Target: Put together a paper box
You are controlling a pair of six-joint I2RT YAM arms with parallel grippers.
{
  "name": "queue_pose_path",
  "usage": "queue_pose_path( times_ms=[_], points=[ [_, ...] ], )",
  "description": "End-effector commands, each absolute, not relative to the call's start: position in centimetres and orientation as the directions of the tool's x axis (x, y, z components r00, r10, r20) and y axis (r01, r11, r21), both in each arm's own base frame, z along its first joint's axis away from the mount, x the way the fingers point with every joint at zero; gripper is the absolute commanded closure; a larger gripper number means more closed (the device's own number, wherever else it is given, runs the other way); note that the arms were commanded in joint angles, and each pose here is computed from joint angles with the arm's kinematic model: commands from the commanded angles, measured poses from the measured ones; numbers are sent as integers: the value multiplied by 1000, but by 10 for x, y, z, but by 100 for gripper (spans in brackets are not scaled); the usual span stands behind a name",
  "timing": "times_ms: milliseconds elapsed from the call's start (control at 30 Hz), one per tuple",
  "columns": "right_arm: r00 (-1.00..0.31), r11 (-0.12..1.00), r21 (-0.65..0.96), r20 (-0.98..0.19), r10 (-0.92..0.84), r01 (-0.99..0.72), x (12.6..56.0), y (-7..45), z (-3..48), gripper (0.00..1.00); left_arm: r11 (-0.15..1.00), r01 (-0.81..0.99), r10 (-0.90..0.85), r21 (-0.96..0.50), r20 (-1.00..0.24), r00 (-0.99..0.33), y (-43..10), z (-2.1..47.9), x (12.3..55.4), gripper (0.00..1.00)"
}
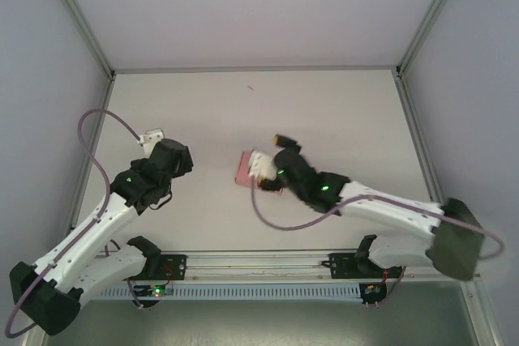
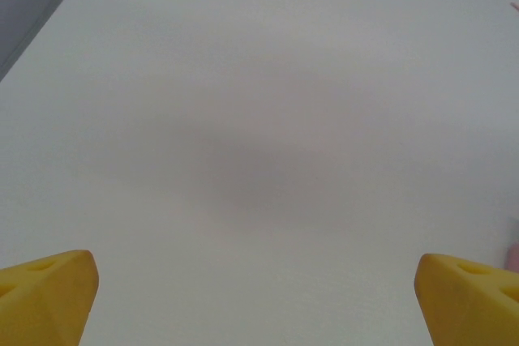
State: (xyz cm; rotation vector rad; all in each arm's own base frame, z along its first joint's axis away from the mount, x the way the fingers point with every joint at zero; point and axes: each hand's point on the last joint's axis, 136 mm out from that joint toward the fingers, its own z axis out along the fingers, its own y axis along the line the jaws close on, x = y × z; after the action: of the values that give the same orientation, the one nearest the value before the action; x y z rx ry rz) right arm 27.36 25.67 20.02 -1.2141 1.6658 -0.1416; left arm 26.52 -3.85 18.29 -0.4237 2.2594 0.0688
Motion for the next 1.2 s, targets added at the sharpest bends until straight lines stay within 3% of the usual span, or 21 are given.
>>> queue_pose_path(
  times_ms=[0,100,200,300,433,567,700,867,933,967,1033,1100,1167],
  points=[
    [-160,750,-284,-874,-459,-597,292,213,215,2,918,-383,-327,-105,-749,-577,-19,184,290,0],
    [-195,902,-201,-937,-291,-381,319,141,214,2,891,-453,-304,-38,-792,-530,11,176,310,0],
    [-247,961,-203,-937,-246,-188,334,74,194,2,872,-488,-209,32,-877,-432,40,172,330,0],
    [-237,993,-118,-965,-116,-8,345,23,179,2,865,-501,-227,-39,-919,-321,56,174,338,0],
    [-153,986,-167,-974,-169,-24,349,18,165,2,910,-415,-116,-8,-965,-237,54,159,350,0],
    [-162,992,-123,-979,-125,-25,353,16,142,2,932,-362,-116,0,-948,-297,45,119,356,0],
    [-116,997,-70,-990,-74,-36,360,19,146,2,963,-268,-75,18,-940,-334,29,117,376,0],
    [-174,998,-60,-983,-63,-19,371,14,118,2,994,-88,22,60,-924,-382,2,104,392,0],
    [-146,999,-47,-988,-47,-3,381,12,121,2,992,-125,-8,30,-956,-295,10,95,391,0],
    [-217,999,-47,-975,-43,12,382,8,112,2,986,-164,-32,11,-965,-258,21,96,391,1],
    [-249,999,0,-968,11,44,393,-4,113,2,983,-180,-97,-34,-931,-352,28,88,390,0],
    [-216,999,18,-976,29,51,391,-7,115,2,988,-151,-63,-16,-948,-311,23,90,395,0],
    [-235,999,9,-972,20,48,391,-7,114,2,987,-157,-73,-18,-933,-351,24,88,394,0]
  ],
)
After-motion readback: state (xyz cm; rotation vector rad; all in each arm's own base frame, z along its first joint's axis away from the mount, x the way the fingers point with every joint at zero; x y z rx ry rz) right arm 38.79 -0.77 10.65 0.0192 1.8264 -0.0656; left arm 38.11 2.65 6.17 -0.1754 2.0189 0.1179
